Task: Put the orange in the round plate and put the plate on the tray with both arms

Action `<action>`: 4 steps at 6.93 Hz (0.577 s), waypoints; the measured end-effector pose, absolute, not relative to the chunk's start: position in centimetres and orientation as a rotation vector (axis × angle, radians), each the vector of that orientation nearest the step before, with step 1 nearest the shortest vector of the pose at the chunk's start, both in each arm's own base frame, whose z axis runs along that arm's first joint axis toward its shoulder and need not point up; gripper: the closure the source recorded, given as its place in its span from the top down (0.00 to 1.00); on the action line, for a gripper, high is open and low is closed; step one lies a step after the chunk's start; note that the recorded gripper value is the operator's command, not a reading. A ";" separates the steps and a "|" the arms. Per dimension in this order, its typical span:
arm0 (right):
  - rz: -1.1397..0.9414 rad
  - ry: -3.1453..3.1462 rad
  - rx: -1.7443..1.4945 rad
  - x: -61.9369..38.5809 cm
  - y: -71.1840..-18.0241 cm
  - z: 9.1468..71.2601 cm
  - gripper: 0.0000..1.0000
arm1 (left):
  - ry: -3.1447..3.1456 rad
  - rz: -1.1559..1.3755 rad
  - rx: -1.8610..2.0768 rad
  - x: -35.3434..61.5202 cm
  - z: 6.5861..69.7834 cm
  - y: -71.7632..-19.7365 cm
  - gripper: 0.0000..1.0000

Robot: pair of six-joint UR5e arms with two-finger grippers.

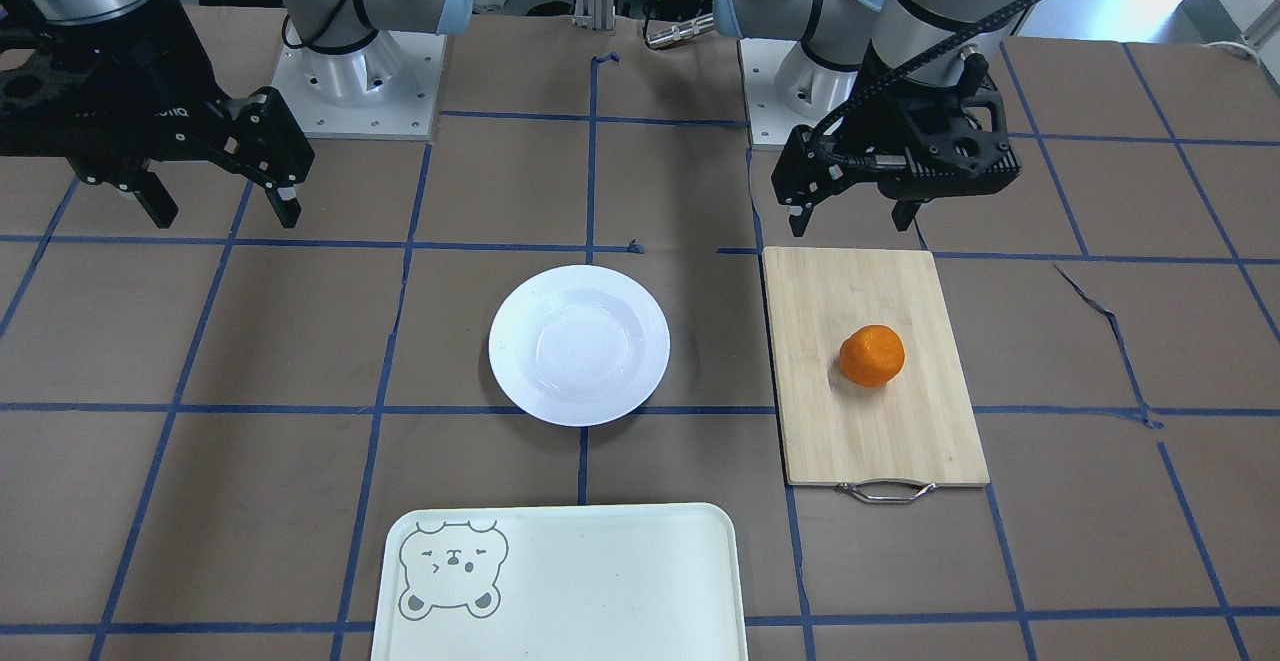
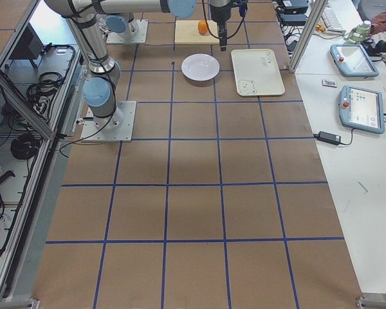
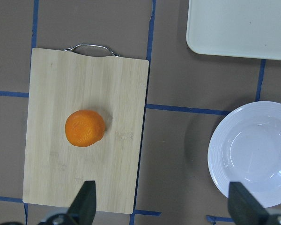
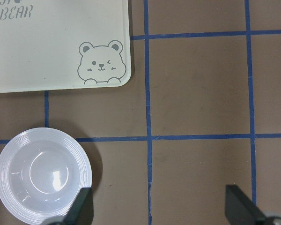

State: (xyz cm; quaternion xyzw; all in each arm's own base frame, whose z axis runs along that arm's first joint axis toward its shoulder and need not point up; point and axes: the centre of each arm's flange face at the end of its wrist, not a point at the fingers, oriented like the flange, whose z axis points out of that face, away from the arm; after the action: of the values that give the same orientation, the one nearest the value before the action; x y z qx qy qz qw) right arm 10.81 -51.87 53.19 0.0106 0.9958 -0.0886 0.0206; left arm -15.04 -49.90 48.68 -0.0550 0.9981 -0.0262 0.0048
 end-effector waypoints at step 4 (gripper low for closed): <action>-0.261 3.090 0.069 13.7 -51.2 52.4 1.00 | 3.125 -0.082 -0.172 -15.0 48.7 -49.9 1.00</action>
State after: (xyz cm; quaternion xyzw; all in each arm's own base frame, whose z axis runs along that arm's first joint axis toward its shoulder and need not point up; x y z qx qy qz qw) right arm 13.74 -51.21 52.39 0.0223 0.9960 -0.0842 0.0197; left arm -15.02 -49.90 48.68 -0.0550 0.9981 -0.0262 0.0055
